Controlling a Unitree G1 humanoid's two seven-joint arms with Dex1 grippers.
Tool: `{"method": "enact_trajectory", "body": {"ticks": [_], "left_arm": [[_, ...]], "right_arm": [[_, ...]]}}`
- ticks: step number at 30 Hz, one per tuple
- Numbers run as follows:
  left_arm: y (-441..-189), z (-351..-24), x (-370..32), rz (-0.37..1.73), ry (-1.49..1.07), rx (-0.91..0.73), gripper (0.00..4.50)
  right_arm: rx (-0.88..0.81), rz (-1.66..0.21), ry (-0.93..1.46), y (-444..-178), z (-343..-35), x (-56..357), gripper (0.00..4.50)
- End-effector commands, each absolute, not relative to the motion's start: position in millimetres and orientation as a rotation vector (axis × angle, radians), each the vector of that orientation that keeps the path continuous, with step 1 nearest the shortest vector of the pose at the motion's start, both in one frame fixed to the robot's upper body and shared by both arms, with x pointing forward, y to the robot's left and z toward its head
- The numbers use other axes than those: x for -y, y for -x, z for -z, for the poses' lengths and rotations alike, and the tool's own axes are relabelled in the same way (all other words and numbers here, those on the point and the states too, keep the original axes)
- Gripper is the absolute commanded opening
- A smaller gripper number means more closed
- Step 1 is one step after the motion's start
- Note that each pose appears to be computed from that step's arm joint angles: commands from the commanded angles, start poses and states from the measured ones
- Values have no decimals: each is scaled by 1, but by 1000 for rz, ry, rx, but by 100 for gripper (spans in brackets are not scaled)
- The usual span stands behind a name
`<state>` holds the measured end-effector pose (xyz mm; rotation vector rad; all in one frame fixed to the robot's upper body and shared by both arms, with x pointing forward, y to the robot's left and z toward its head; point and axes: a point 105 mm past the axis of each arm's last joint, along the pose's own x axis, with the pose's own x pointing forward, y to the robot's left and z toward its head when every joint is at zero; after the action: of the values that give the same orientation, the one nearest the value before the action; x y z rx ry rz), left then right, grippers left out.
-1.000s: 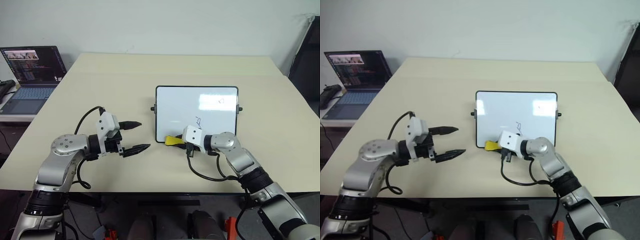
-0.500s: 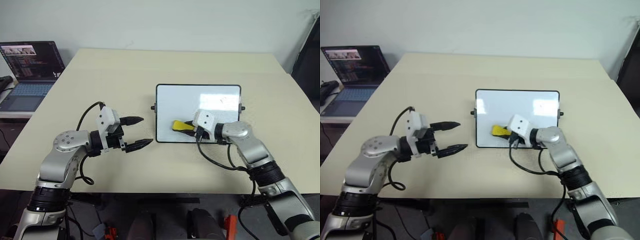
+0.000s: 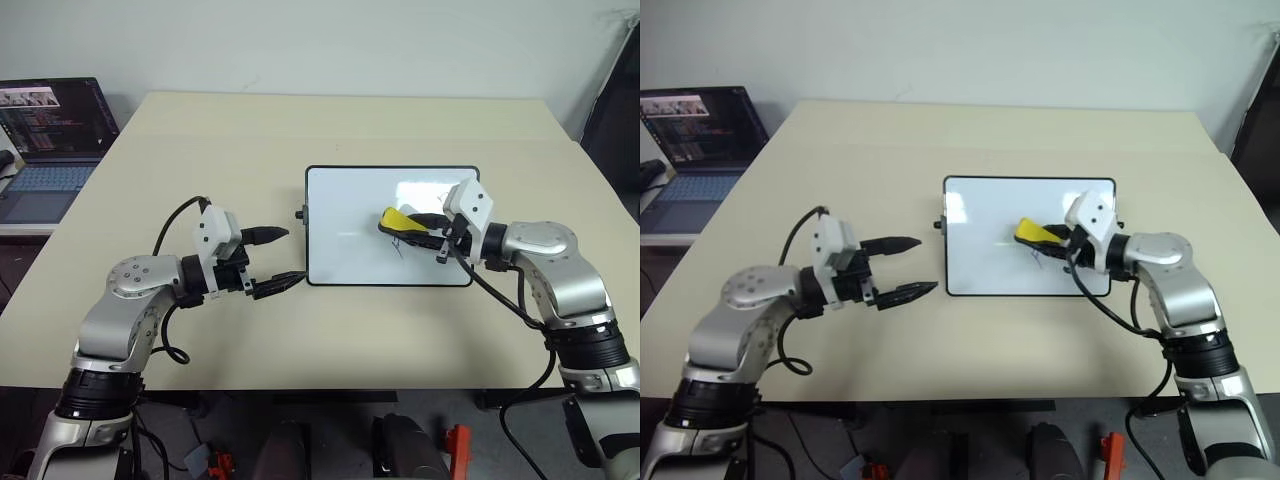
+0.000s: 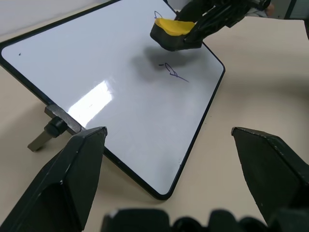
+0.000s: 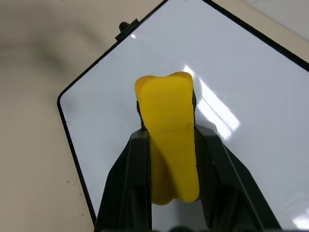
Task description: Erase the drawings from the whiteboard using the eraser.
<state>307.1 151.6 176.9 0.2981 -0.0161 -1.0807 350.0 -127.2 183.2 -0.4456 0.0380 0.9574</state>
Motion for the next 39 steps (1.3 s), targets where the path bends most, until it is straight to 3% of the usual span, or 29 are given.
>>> {"method": "enact_trajectory", "body": {"ticks": [1,22,31,39], "left_arm": [[-303,-193,-145,1109,-322,76,450],[-301,-198,-138,1138,-390,60,450],[-299,-191,-134,1160,-393,30,450],[-300,-191,-136,1159,-398,26,450]], "right_arm": [[37,-940,446,-344,-207,134,86],[68,-851,453,-358,-215,148,86],[28,-717,597,-392,-170,142,86],[-112,-800,708,-388,-120,141,86]]}}
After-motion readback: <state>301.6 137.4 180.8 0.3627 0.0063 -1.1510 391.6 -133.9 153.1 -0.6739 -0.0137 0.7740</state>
